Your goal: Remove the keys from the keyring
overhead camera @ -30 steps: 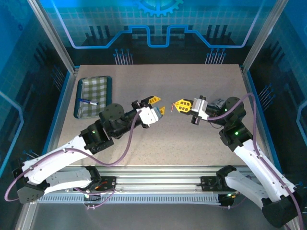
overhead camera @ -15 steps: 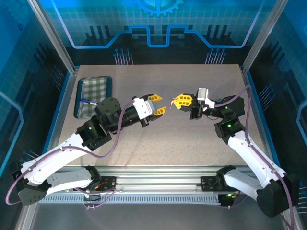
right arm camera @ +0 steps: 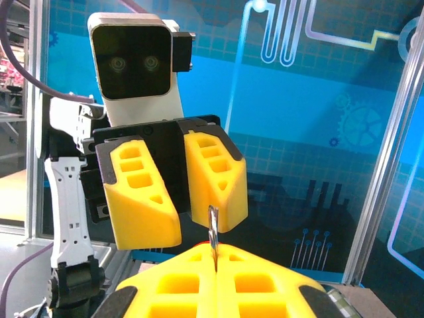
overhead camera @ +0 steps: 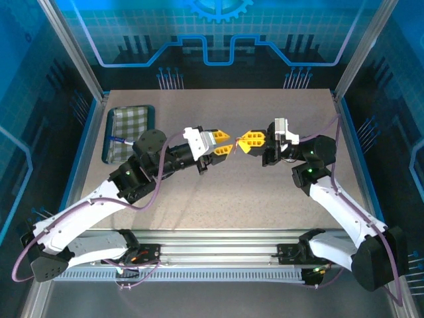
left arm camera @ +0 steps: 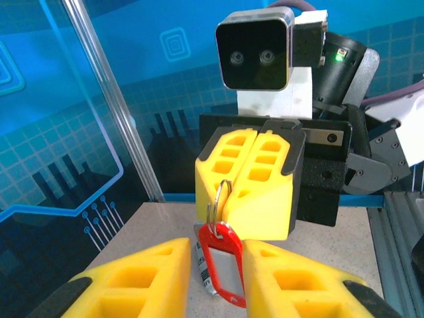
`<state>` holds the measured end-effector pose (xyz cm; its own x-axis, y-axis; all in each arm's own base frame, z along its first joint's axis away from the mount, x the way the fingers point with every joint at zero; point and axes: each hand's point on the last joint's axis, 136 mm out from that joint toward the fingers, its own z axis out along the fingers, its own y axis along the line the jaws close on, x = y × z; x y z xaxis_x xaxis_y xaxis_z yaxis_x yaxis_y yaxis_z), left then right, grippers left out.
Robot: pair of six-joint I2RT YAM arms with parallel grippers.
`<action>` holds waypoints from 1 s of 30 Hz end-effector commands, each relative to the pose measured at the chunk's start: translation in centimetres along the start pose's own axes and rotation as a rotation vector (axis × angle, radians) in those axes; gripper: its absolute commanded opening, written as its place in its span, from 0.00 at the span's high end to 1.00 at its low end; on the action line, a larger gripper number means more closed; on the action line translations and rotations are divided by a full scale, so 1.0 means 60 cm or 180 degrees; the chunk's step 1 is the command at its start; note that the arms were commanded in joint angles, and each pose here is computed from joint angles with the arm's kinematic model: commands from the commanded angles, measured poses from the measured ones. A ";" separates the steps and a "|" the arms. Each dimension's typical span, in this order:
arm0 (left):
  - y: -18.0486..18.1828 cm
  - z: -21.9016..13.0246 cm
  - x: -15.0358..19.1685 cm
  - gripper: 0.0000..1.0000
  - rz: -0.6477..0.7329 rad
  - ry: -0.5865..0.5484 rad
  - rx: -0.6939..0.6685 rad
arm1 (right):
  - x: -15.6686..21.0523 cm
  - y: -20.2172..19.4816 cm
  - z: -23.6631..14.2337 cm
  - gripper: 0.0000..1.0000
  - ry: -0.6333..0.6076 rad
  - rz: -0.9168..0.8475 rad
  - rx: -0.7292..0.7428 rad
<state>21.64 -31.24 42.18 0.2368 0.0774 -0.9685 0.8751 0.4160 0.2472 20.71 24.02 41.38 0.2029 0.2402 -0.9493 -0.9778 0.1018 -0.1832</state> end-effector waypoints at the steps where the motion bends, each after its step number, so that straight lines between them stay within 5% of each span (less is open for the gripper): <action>1: 0.000 -0.001 -0.047 0.73 -0.0031 -0.0263 0.0092 | -0.011 0.012 -0.002 0.96 -0.0062 -0.0079 -0.0095; 17: -0.001 0.015 -0.043 0.78 -0.0044 -0.0246 0.0172 | -0.015 0.020 -0.002 0.96 -0.0081 -0.0066 -0.0200; 30: -0.009 0.013 -0.045 0.98 -0.0048 -0.0215 0.0261 | -0.010 0.015 -0.001 0.92 -0.0089 -0.0018 -0.0182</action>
<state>21.25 -32.61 43.02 0.2368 0.0408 -0.9707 0.9062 0.3509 0.2358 19.94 24.08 41.40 0.1807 0.2549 -0.9499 -0.9835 0.0472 -0.1744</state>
